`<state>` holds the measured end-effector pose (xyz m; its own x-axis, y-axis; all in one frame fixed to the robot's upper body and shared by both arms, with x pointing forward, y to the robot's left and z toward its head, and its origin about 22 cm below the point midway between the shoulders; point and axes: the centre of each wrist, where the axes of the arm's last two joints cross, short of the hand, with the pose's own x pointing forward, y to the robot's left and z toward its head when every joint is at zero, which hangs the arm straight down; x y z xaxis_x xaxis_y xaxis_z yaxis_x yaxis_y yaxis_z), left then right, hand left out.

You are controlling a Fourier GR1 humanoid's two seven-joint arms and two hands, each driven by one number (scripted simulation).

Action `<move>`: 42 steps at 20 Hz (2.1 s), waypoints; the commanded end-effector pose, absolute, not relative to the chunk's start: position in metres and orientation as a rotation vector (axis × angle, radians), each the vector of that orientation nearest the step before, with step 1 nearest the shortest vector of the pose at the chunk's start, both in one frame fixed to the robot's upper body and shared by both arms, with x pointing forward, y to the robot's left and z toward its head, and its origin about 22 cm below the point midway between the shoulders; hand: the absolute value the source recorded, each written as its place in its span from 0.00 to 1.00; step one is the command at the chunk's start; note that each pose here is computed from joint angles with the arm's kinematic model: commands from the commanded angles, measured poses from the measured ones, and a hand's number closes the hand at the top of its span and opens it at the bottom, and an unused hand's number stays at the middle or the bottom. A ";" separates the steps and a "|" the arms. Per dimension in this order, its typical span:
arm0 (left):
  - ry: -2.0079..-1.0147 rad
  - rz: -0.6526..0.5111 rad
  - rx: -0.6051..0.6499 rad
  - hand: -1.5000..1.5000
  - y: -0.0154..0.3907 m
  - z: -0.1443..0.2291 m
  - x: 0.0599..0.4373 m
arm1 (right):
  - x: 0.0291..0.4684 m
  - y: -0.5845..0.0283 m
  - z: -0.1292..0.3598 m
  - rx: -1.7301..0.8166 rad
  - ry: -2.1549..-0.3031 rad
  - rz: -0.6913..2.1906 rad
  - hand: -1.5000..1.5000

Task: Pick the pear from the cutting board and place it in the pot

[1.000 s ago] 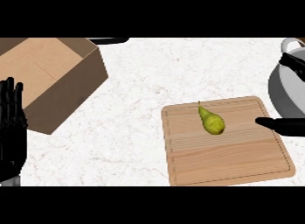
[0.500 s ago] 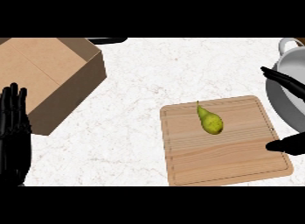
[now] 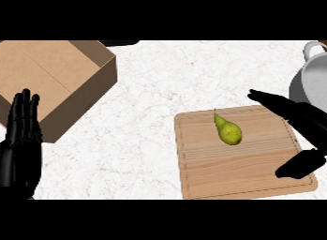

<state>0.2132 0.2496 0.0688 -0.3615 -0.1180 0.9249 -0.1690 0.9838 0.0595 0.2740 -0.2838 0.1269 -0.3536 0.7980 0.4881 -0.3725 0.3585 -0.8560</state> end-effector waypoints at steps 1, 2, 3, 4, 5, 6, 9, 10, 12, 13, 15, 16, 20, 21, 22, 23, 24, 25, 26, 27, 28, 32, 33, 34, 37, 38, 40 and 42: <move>-1.717 0.032 0.116 0.50 0.244 0.023 0.217 | 0.278 -0.260 0.122 -0.410 -1.399 1.283 0.00; -1.708 0.046 0.131 0.50 0.239 0.027 0.219 | 0.275 -0.258 0.117 -0.401 -1.382 1.310 0.00; -1.734 0.036 0.133 0.50 0.231 0.023 0.223 | 0.275 -0.250 0.111 -0.412 -1.374 1.314 0.00; -1.715 0.032 0.140 0.50 0.227 0.018 0.216 | 0.275 -0.244 0.116 -0.441 -1.340 1.339 0.00; -1.740 0.036 0.117 0.50 0.231 0.039 0.225 | 0.279 -0.248 0.111 -0.477 -1.288 1.348 0.00; -1.736 0.048 0.139 0.50 0.233 0.024 0.218 | 0.278 -0.241 0.111 -0.482 -1.268 1.351 0.00; -1.730 0.035 0.125 0.50 0.228 0.023 0.220 | 0.284 -0.243 0.104 -0.496 -1.208 1.376 0.00; -1.729 0.028 0.100 0.50 0.222 0.030 0.215 | 0.293 -0.248 0.100 -0.496 -1.195 1.349 0.00; -1.729 0.044 0.132 0.50 0.237 0.031 0.223 | 0.281 -0.241 0.090 -0.452 -1.189 1.364 0.00; -1.736 0.040 0.131 0.50 0.237 0.024 0.220 | 0.282 -0.232 0.092 -0.456 -1.185 1.373 0.00; -1.726 0.025 0.138 0.50 0.228 0.016 0.219 | 0.282 -0.230 0.084 -0.438 -1.181 1.375 0.00; -1.742 0.033 0.124 0.50 0.229 0.035 0.226 | 0.293 -0.213 0.081 -0.437 -1.200 1.360 0.00; -1.725 0.037 0.131 0.50 0.230 0.023 0.219 | 0.298 -0.216 0.074 -0.478 -1.190 1.366 0.00; -1.726 0.037 0.135 0.50 0.232 0.022 0.226 | 0.298 -0.224 0.079 -0.469 -1.210 1.368 0.00; -1.714 0.031 0.118 0.50 0.227 0.024 0.217 | 0.296 -0.223 0.072 -0.482 -1.171 1.387 0.00; -1.717 0.032 0.132 0.50 0.231 0.022 0.223 | 0.301 -0.225 0.077 -0.489 -1.184 1.370 0.00; -1.715 0.040 0.116 0.50 0.226 0.018 0.220 | 0.290 -0.218 0.061 -0.475 -1.164 1.404 0.00; -1.722 0.031 0.113 0.50 0.226 0.023 0.223 | 0.305 -0.218 0.075 -0.486 -1.184 1.374 0.00; -1.727 0.052 0.116 0.50 0.231 0.025 0.226 | 0.302 -0.210 0.064 -0.474 -1.170 1.377 0.00; -1.715 0.043 0.123 0.50 0.225 0.023 0.218 | 0.306 -0.230 0.075 -0.484 -1.168 1.372 0.00; -1.714 0.034 0.128 0.50 0.224 0.019 0.218 | 0.297 -0.217 0.054 -0.481 -1.158 1.391 0.00; -1.722 0.049 0.126 0.50 0.233 0.023 0.221 | 0.312 -0.214 0.059 -0.463 -1.194 1.386 0.00; -1.710 0.033 0.110 0.50 0.226 0.019 0.218 | 0.300 -0.210 0.048 -0.461 -1.214 1.401 1.00; -1.729 0.044 0.113 0.50 0.229 0.026 0.224 | 0.306 -0.211 0.047 -0.541 -1.279 1.414 1.00; -1.734 0.055 0.094 0.50 0.241 0.027 0.219 | 0.311 -0.203 0.042 -0.579 -1.357 1.365 1.00; -1.731 0.049 0.117 0.50 0.226 0.023 0.219 | 0.307 -0.204 0.042 -0.590 -1.372 1.379 1.00; -1.717 0.054 0.107 0.50 0.231 0.022 0.220 | 0.320 -0.217 0.050 -0.598 -1.405 1.350 1.00; -1.728 0.036 0.113 0.50 0.221 0.025 0.223 | 0.312 -0.199 0.041 -0.605 -1.409 1.378 1.00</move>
